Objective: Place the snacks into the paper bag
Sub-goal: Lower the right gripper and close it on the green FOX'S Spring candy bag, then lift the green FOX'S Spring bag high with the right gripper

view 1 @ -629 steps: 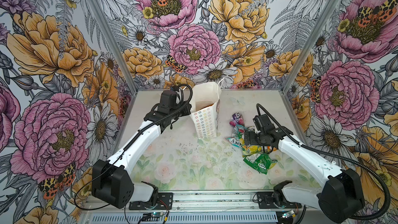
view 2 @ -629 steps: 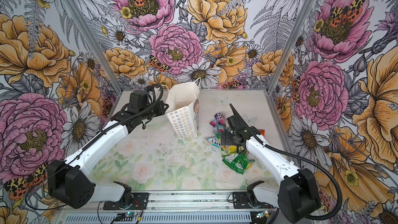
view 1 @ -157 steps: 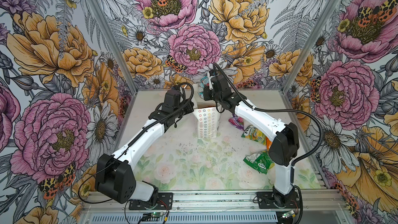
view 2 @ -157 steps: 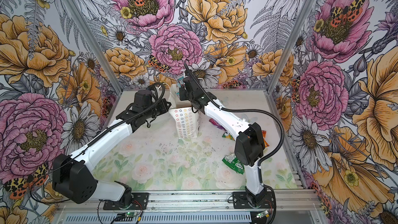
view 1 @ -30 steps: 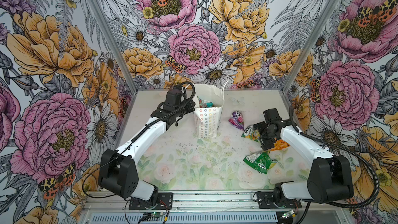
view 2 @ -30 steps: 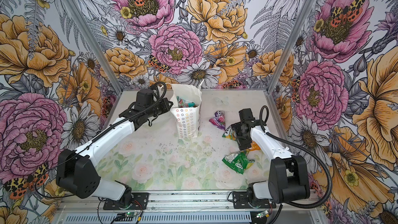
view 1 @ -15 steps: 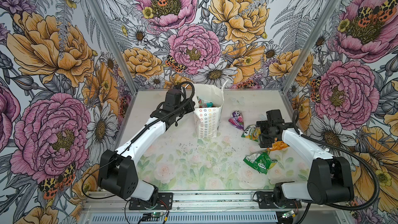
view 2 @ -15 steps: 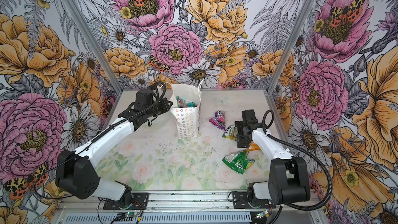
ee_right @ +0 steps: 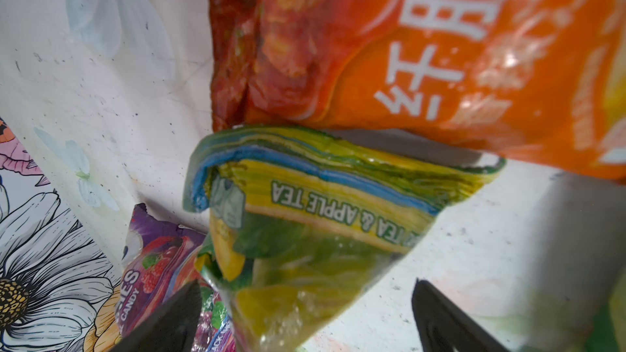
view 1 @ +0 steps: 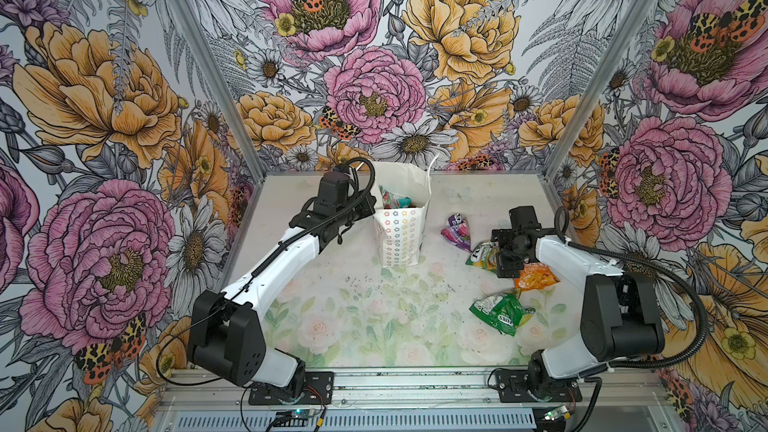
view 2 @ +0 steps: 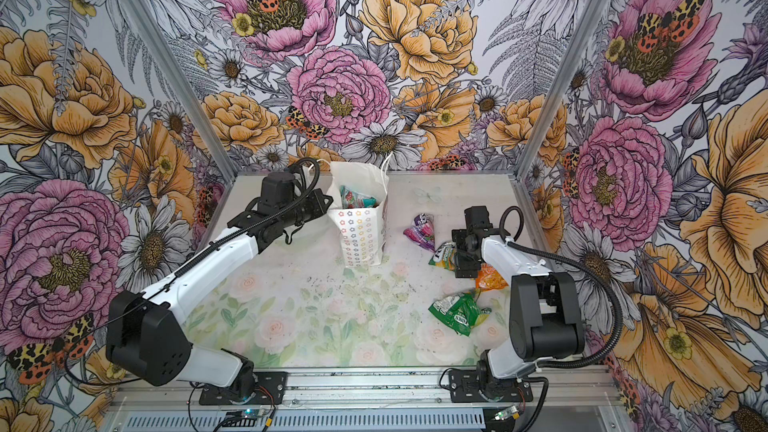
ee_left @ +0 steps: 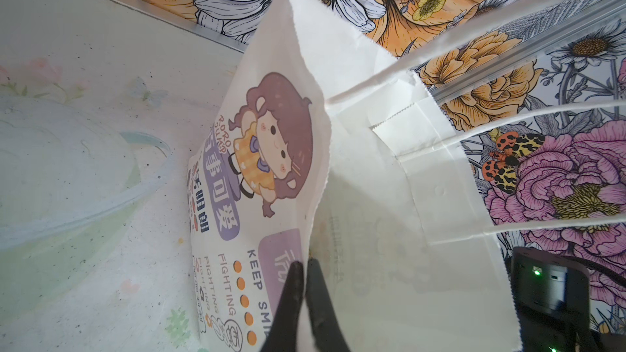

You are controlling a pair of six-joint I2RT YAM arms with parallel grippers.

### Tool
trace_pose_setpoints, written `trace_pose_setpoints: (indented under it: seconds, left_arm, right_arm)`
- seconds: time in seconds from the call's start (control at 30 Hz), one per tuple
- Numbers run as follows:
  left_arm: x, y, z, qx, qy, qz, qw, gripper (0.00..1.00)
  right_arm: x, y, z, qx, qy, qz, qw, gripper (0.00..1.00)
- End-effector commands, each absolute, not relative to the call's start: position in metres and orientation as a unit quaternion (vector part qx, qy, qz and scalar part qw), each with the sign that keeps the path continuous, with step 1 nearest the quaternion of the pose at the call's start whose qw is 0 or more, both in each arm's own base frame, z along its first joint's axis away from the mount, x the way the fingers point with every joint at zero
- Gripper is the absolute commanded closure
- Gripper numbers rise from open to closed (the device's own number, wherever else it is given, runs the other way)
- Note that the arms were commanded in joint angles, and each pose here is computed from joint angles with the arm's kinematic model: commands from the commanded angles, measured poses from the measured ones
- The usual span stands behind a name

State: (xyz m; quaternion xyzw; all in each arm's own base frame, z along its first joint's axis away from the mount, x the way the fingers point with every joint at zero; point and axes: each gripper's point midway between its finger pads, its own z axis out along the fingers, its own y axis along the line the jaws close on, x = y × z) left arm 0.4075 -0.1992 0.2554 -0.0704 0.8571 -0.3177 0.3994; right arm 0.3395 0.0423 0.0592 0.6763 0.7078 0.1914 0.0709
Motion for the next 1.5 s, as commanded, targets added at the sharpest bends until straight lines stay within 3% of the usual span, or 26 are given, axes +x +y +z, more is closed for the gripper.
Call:
trace_pose_setpoints:
  seconds: [0.0,0.23,0.53,0.8,1.07,1.23,1.47]
  left_arm:
    - [0.408,-0.195,0.257,-0.073,0.854,-0.318,0.404,1.00]
    - [0.407,-0.194,0.258,-0.077,0.854,-0.317,0.406,1.00]
    - [0.407,-0.196,0.259,-0.077,0.853,-0.318,0.406,1.00]
    - [0.407,-0.197,0.260,-0.077,0.853,-0.318,0.407,1.00]
    - [0.407,-0.196,0.261,-0.077,0.853,-0.317,0.407,1.00]
    - [0.406,-0.196,0.262,-0.077,0.852,-0.318,0.409,1.00]
    - [0.405,-0.196,0.263,-0.076,0.852,-0.318,0.410,1.00]
  right_arm:
    - [0.352,0.044,0.057,0.673,0.708,0.203,0.071,0.02]
    - [0.353,0.040,0.045,0.665,0.721,0.184,0.073,0.04]
    - [0.353,0.043,0.037,0.639,0.746,0.176,0.069,0.15]
    - [0.362,0.033,0.057,0.604,0.769,0.170,0.122,0.41]
    - [0.364,0.018,0.088,0.573,0.781,0.157,0.193,0.76]
    - [0.365,0.011,0.115,0.546,0.787,0.150,0.243,0.86]
    - [0.377,0.007,0.185,0.454,0.808,0.139,0.348,0.91]
